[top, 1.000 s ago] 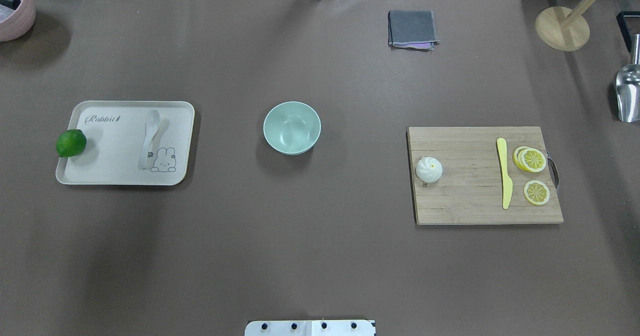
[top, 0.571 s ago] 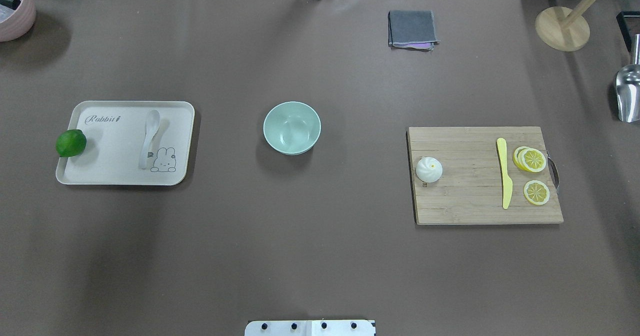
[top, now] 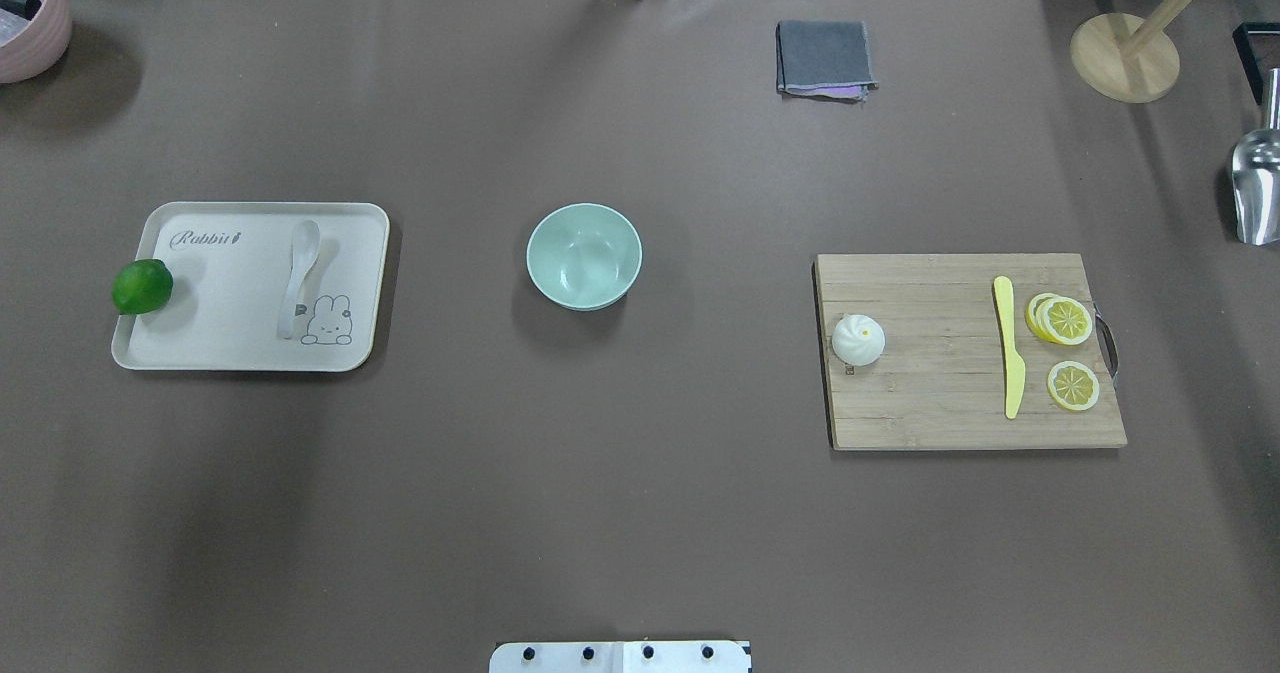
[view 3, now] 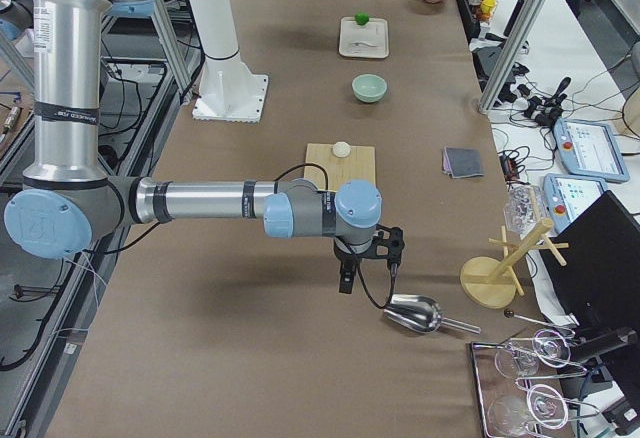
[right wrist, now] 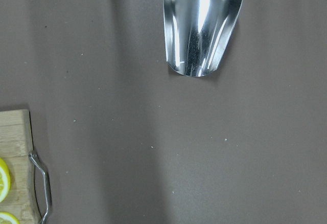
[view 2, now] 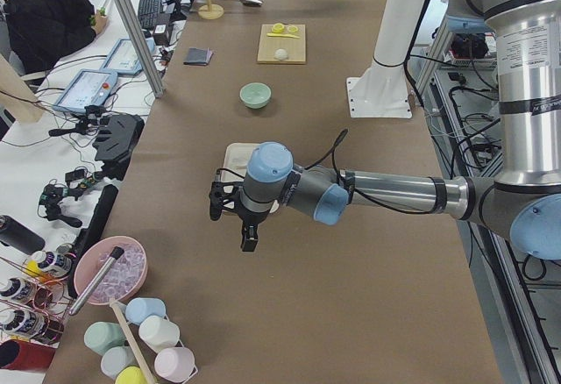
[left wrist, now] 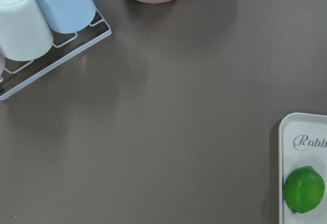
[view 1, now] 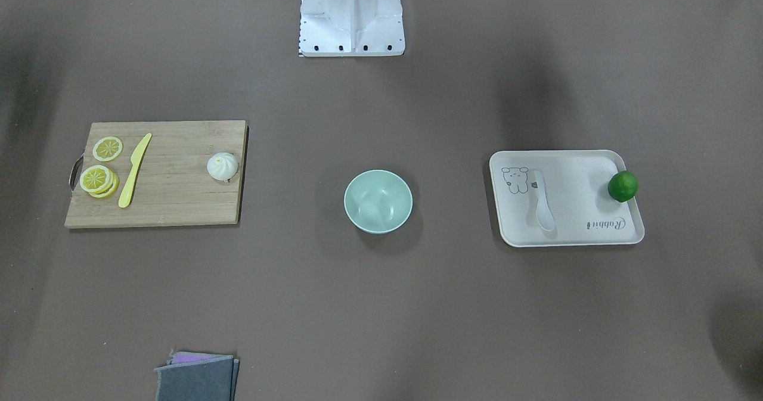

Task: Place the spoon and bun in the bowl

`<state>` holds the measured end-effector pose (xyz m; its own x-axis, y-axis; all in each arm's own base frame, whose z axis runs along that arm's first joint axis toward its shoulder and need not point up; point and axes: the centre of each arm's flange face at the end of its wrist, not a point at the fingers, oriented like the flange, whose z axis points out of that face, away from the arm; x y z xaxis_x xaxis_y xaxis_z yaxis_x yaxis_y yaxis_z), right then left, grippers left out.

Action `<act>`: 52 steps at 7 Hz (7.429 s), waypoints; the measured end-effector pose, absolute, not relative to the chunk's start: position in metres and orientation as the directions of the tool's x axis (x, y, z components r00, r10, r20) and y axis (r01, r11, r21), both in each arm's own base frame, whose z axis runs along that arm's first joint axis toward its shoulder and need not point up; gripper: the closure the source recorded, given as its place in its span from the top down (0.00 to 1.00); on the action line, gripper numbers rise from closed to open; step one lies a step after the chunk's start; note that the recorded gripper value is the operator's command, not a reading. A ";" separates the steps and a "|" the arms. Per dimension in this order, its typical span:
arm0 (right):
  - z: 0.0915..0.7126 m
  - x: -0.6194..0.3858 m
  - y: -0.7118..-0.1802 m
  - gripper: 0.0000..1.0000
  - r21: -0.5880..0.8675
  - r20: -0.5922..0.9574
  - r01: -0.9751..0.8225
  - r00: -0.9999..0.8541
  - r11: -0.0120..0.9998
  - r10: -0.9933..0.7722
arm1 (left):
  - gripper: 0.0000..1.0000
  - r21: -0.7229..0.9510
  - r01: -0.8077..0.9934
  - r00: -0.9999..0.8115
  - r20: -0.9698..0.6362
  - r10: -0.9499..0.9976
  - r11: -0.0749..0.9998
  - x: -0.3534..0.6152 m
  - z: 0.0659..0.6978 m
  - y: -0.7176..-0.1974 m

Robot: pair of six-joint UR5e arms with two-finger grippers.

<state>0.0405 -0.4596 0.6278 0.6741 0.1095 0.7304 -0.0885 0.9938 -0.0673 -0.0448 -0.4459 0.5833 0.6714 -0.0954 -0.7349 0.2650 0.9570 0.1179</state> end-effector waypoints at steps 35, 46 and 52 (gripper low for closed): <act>0.457 -0.205 -0.495 1.00 0.248 0.830 -0.064 0.528 0.967 -0.178 | 0.64 0.266 0.305 0.666 -0.746 -0.005 0.914 0.388 0.459 -0.467; 0.440 -0.234 -0.495 1.00 0.242 0.834 -0.078 0.526 0.967 -0.167 | 0.00 0.264 0.278 0.635 -0.772 0.029 0.924 0.378 0.438 -0.450; 0.408 -0.356 -0.440 1.00 0.276 0.803 -0.079 0.566 0.958 -0.185 | 0.00 0.257 0.309 0.522 -0.851 0.062 0.916 0.385 0.340 -0.460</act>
